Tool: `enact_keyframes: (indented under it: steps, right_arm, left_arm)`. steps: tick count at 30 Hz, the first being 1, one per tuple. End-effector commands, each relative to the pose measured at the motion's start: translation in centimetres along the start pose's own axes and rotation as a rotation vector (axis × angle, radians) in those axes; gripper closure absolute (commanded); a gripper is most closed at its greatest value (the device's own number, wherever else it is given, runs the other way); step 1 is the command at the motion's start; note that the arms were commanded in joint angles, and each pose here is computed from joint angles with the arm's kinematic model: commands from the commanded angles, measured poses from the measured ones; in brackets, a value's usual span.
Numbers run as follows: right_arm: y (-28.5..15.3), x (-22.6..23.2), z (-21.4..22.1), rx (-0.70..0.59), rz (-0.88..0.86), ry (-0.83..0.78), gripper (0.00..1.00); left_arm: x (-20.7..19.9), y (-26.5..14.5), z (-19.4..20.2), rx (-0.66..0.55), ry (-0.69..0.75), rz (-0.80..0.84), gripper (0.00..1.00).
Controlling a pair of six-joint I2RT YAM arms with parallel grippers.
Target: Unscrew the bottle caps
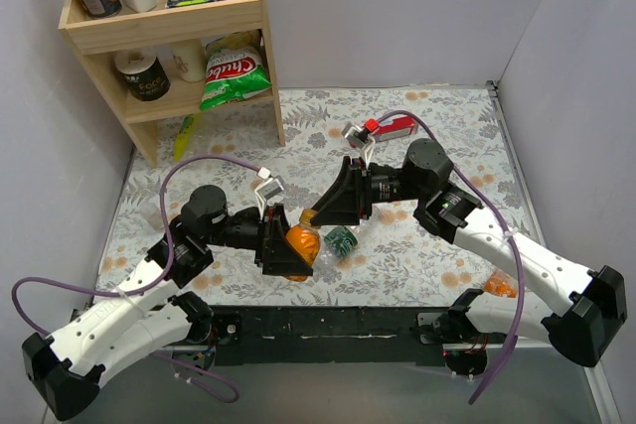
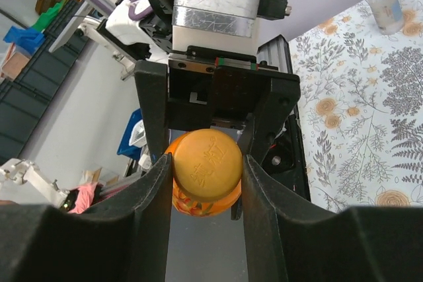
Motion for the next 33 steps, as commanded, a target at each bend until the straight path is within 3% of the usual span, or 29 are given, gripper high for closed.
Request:
enact_keyframes:
  steps: [1,4,7,9,11,18,20,26,33]
  right_arm:
    - [-0.3,1.5,1.0,0.046,-0.083,-0.092,0.96]
    - [-0.3,1.2,0.6,0.022,-0.021,-0.062,0.88]
    - [-0.4,1.0,-0.2,-0.019,0.051,-0.041,0.62]
    - [-0.5,0.7,-0.8,-0.052,0.109,-0.028,0.22]
    - [-0.7,0.5,-1.7,-0.094,0.163,-0.038,0.11]
    - [-2.6,-2.1,-2.9,-0.234,0.499,0.049,0.09]
    - [-2.9,-2.2,-3.7,-0.252,0.581,0.067,0.17]
    - [-1.0,-4.4,-4.4,-0.221,0.689,0.135,0.28]
    - [-0.7,-5.7,-3.9,-0.158,0.822,0.214,0.32]
  left_arm:
    - [-1.6,-0.1,-1.6,-0.071,0.030,0.012,0.80]
    - [-0.4,-0.1,-1.9,-0.122,0.034,-0.063,0.82]
    - [1.0,-0.3,-2.6,-0.189,0.055,-0.172,0.82]
    - [2.2,-0.6,-3.0,-0.212,0.046,-0.280,0.82]
    - [4.0,-1.0,-3.5,-0.233,0.086,-0.406,0.83]
    - [5.5,-2.0,-4.3,-0.253,0.159,-0.565,0.83]
    - [5.6,-1.7,-4.2,-0.240,0.168,-0.569,0.83]
    - [6.4,0.3,-3.6,-0.182,0.211,-0.619,0.84]
    - [6.9,0.5,-3.5,-0.199,0.203,-0.654,0.84]
Point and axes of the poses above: each gripper's point midway between its finger pads, its own y axis out along the fingers, its own x axis along the line the jaws close on, z = x × y, the point moved 5 cm from there along -y, back along the fingers, and after that the axes turned 1 degree about -y, right-handed, at the moved point
